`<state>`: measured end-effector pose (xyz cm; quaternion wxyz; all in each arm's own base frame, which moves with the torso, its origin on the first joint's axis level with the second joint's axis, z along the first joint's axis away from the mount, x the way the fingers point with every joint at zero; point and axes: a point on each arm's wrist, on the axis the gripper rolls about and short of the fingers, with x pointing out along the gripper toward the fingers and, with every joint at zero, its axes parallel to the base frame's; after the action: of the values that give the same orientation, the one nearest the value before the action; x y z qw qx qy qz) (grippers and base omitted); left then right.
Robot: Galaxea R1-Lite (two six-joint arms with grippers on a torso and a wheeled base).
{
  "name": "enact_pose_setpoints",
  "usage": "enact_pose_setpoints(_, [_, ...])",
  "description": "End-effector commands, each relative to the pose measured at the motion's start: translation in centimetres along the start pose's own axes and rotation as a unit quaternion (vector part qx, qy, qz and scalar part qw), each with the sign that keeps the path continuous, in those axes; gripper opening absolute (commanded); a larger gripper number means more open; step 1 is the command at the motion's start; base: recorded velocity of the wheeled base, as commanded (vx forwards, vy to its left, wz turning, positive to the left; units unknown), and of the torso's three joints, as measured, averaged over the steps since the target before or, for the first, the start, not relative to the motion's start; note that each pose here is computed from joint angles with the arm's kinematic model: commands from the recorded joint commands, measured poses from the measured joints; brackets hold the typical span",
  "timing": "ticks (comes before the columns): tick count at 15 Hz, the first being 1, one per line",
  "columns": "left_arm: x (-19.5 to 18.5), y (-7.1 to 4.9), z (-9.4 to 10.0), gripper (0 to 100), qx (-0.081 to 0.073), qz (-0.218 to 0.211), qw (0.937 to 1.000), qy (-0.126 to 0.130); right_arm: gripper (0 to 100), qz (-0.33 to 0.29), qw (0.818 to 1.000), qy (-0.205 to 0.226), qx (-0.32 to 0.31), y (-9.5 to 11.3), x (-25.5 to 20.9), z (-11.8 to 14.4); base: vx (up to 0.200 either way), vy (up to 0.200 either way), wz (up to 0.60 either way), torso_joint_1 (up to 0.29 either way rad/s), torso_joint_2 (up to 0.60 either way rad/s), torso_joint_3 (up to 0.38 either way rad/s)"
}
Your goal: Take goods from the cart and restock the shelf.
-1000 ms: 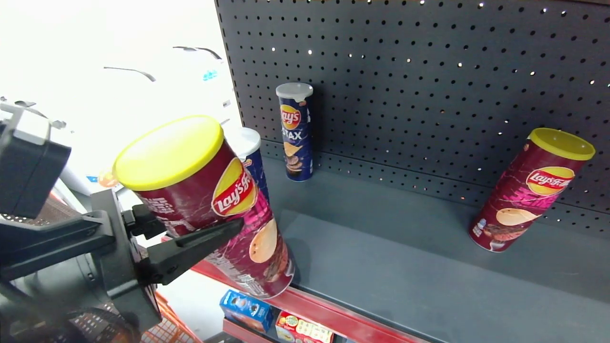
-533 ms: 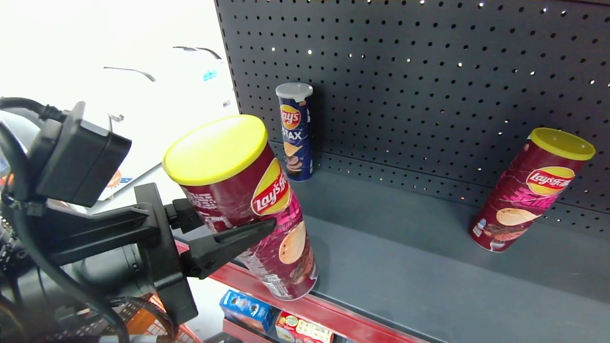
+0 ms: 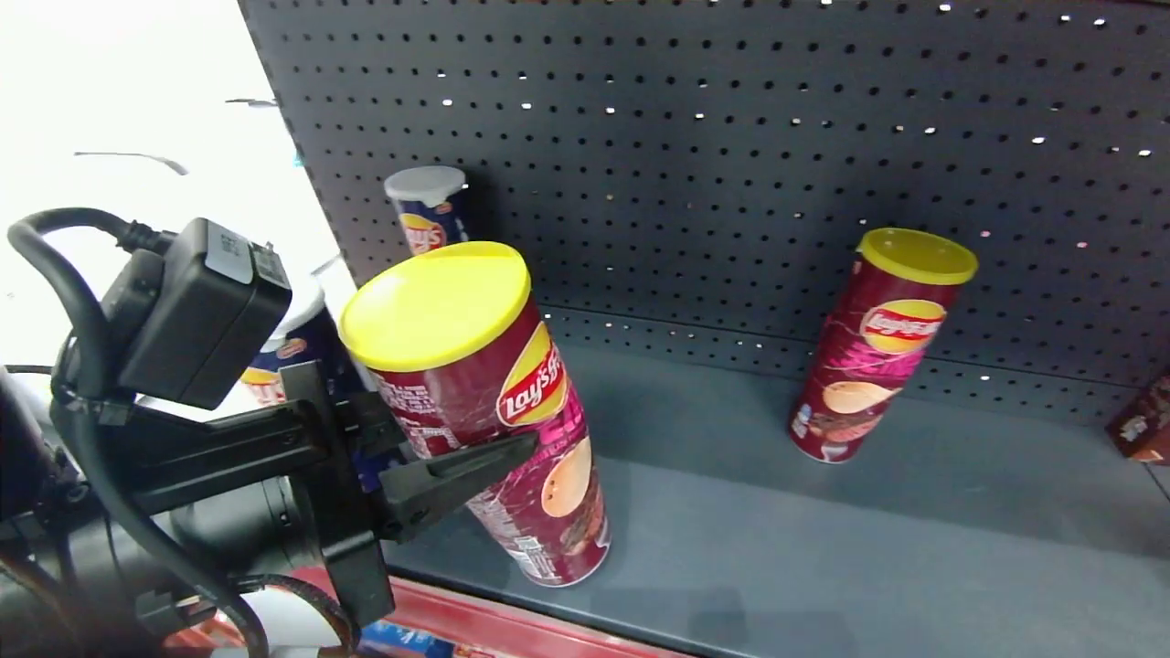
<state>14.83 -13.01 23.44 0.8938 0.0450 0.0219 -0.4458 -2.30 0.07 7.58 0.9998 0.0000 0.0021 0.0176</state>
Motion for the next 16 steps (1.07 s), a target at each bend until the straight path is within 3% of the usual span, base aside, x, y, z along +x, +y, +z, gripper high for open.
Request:
enact_pose_setpoints(1, [-0.03,0.04,-0.07,0,0.000,0.002,1.0000,0.002,100,0.001,1.000,0.000,0.000,0.00,0.00,0.00,0.000,0.000,0.00,0.000,0.00,0.000])
enact_pose_setpoints(16, [-0.33,0.12,-0.95,0,-0.005,0.007,0.9999,0.015,100,0.000,1.000,0.000,0.000,0.00,0.00,0.00,0.000,0.000,-0.08,0.000,0.00,0.000])
